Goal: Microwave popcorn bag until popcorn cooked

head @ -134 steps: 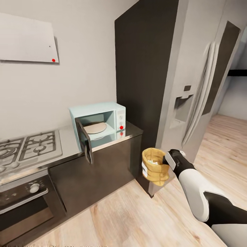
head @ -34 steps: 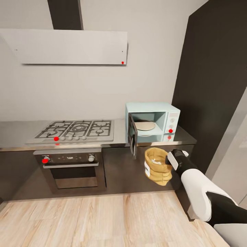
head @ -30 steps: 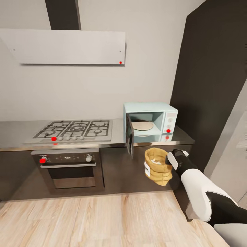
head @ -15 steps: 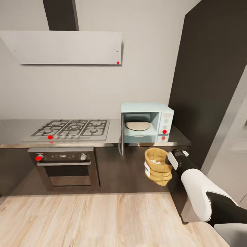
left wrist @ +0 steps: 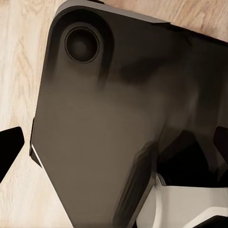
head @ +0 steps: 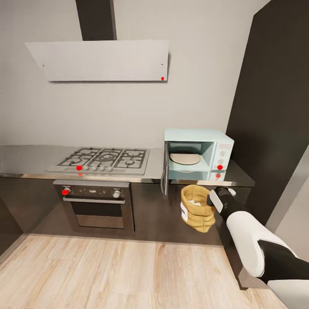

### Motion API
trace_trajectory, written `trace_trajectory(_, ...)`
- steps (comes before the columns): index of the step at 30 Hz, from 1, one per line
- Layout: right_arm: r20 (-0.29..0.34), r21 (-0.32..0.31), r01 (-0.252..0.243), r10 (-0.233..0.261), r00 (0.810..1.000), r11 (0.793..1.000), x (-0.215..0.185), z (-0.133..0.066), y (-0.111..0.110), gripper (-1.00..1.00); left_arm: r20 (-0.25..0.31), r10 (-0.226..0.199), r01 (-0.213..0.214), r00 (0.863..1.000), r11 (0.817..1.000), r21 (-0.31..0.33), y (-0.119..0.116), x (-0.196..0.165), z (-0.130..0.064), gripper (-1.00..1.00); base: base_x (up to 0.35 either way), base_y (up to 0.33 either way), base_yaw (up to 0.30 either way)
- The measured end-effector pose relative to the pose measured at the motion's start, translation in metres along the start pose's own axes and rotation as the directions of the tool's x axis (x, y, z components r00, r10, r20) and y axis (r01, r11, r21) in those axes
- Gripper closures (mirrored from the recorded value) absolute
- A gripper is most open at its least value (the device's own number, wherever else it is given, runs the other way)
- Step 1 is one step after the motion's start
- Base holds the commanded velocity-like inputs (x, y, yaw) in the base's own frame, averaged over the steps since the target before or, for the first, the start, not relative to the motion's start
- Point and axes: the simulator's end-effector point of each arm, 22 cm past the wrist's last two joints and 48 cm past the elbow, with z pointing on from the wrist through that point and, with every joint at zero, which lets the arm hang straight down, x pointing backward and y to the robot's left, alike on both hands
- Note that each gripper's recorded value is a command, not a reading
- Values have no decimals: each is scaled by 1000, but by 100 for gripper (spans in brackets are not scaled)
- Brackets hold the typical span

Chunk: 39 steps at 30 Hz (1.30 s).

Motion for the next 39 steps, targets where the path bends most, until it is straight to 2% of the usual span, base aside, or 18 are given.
trace_trajectory(15, 2, -4, 2, -2, 1000, 1000, 0, -1, 3, 100, 0, 0, 0, 1000, 1000, 1, -1, 0, 0, -100, 0, 0, 0)
trace_trajectory(18, -30, 0, 20, -20, 999, 1000, 5, -2, 0, 100, -1, 0, 0, 1000, 1000, 3, -2, 1, 0, -100, 0, 0, 0)
trace_trajectory(20, -23, 0, 20, -20, 1000, 1000, -11, -12, -4, 100, -1, 0, 0, 1000, 1000, 3, -2, 1, 0, -100, 0, 0, 0)
trace_trajectory(24, -12, -6, 19, -19, 1000, 1000, -54, -53, -17, 100, -1, 0, 0, 1000, 1000, 3, -2, 1, 0, -100, 0, 0, 0)
trace_trajectory(27, 0, -8, 18, -18, 1000, 1000, -73, -75, -25, 100, -1, 0, 0, 1000, 1000, 3, -2, 1, 0, -100, 0, 0, 0)
trace_trajectory(34, 19, -6, 7, -7, 1000, 1000, -80, -79, -28, 100, -1, 0, 0, 1000, 1000, 3, -3, 1, 0, -100, 0, 0, 0)
trace_trajectory(39, 30, 8, -2, 2, 1000, 1000, -85, -80, -38, 100, -1, 1, -1, 1000, 1000, 3, -3, 1, 0, -100, 0, 0, 0)
